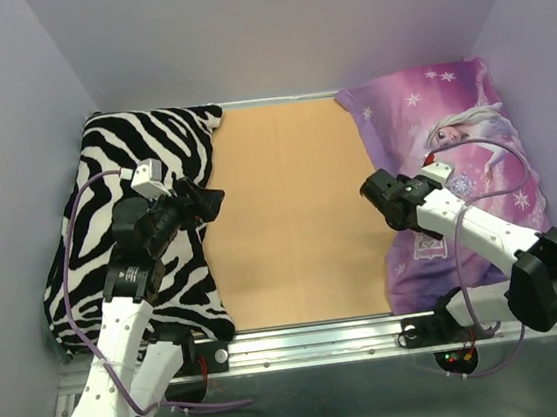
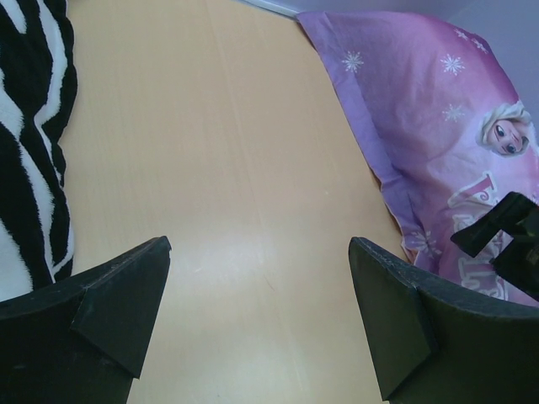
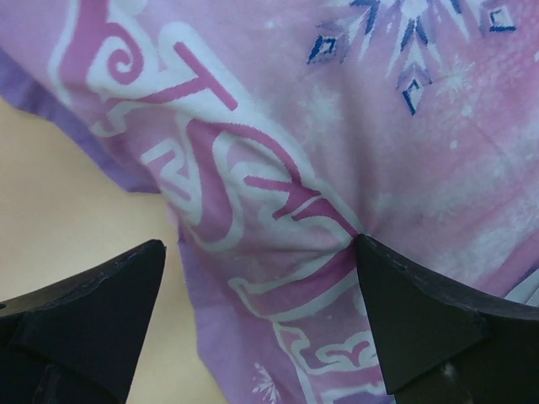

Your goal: Remove the pillowcase from the pillow

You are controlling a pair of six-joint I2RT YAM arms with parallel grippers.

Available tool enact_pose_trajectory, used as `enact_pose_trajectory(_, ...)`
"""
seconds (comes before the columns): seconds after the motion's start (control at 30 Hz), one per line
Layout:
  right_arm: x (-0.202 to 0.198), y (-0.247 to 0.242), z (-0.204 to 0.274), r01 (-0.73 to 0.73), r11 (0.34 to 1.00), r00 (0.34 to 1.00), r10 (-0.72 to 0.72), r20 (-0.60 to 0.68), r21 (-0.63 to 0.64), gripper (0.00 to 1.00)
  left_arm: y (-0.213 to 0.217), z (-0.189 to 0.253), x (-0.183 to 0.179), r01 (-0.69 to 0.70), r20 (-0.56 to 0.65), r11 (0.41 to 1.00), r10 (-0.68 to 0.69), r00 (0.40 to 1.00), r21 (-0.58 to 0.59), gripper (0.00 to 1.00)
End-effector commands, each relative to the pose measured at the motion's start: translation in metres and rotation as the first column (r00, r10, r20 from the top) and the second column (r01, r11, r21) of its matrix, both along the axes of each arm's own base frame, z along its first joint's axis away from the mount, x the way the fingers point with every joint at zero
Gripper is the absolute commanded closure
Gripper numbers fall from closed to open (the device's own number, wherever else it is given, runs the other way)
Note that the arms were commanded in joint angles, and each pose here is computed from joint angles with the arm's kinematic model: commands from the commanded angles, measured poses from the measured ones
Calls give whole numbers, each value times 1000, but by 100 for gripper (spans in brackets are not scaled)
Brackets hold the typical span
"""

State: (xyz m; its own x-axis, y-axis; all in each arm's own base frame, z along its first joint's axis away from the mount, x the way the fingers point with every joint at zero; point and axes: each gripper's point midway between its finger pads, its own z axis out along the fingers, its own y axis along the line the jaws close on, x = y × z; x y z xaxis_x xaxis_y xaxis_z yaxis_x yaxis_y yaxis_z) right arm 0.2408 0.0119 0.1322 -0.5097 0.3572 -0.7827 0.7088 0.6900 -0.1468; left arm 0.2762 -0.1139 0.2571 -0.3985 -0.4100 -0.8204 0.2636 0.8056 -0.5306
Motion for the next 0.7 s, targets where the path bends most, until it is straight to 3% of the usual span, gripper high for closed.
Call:
enact_pose_trajectory(0.0, -7, -19, -27, 92, 994, 996, -93, -15, -64, 0, -3, 6, 5, 10, 41, 1000, -9, 999, -15, 2)
enact_pose_trajectory(0.17, 10, -17, -33, 71, 988, 996, -78, -48, -136, 0, -3, 10, 7, -5, 33, 999, 6, 999, -43, 3)
enact_pose_trajectory(0.23, 17, -17, -35, 51, 983, 995, -65, -78, -176, 12, -3, 10, 8, -11, 24, 998, 13, 1000, -58, 4)
enact_pose_trajectory(0.27, 20, -16, -34, 43, 982, 995, -58, -81, -182, 23, -5, 15, 9, -9, 34, 996, 11, 999, -84, 5)
enact_pose_trajectory(0.3, 24, -14, -32, 27, 981, 995, -45, -92, -191, 57, -7, 17, 9, -2, 37, 995, 6, 999, -96, 7)
enact_pose_trajectory(0.33, 32, -9, -25, 20, 984, 997, -33, -76, -175, 75, -7, 19, 10, -4, 37, 994, 8, 999, -108, 8)
enact_pose_trajectory(0.4, 46, 4, -13, -47, 991, 997, 38, -74, -127, 99, -9, 25, 13, -5, 51, 991, 12, 999, -132, 11)
enact_pose_trajectory(0.57, 92, 61, 49, -282, 956, 959, 279, 48, 78, 99, -16, 26, 20, -9, 47, 986, 17, 999, -166, 18)
enact_pose_trajectory(0.6, 105, 87, 74, -370, 917, 927, 353, 128, 148, 99, -16, 23, 23, -24, 40, 985, 32, 999, -169, 19)
enact_pose_trajectory(0.67, 112, 108, 96, -487, 858, 871, 462, 167, 165, 99, -23, 18, 27, -19, 31, 985, 25, 999, -173, 19)
